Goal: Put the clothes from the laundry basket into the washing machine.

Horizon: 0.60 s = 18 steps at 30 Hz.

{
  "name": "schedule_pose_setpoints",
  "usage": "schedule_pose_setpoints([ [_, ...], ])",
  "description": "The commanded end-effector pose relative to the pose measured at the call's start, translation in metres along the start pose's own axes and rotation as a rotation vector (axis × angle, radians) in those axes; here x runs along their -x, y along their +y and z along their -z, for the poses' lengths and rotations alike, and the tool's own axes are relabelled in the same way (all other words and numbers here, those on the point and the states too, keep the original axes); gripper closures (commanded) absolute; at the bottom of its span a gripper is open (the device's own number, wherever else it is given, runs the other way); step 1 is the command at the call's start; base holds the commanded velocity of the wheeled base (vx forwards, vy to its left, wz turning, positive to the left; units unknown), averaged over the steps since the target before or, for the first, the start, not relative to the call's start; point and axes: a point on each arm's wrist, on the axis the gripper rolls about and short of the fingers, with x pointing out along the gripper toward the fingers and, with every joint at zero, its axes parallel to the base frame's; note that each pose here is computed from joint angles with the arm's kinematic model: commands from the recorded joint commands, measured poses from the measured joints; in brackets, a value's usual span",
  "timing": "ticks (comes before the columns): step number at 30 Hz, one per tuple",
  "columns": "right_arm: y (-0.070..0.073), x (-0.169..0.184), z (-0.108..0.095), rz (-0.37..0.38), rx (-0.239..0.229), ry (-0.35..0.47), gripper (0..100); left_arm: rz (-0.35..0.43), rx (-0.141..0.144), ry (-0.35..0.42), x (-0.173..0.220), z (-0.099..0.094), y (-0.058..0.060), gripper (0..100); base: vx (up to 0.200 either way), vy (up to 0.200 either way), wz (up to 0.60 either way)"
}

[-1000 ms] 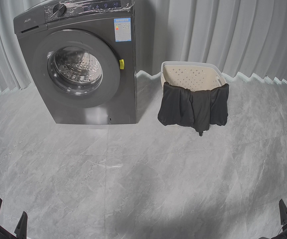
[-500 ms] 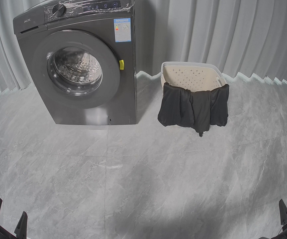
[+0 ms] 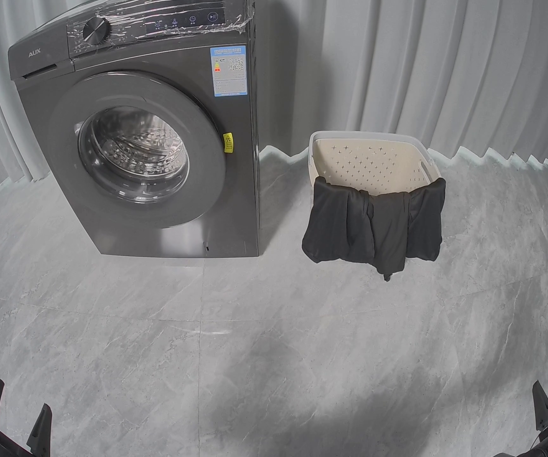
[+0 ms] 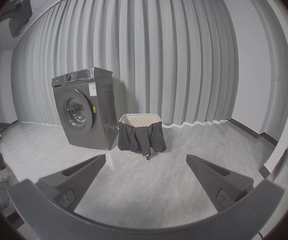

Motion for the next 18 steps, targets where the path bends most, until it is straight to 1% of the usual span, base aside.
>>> schedule_pose_setpoints([
  [1,0.0,-0.0001,0.0053,0.0,0.0,0.001,0,0.001,0.0,-0.002,0.0002,0.0048,0.0002,0,0.2,0.0,0.0],
  [11,0.0,-0.0001,0.0053,0.0,0.0,0.001,0,-0.002,-0.003,-0.002,0.0002,0.0048,0.0002,0,0.2,0.0,0.0],
  [18,0.0,-0.0001,0.0053,0.0,0.0,0.001,0,-0.002,-0.003,-0.002,0.0002,0.0048,0.0002,0,0.0,0.0,0.0],
])
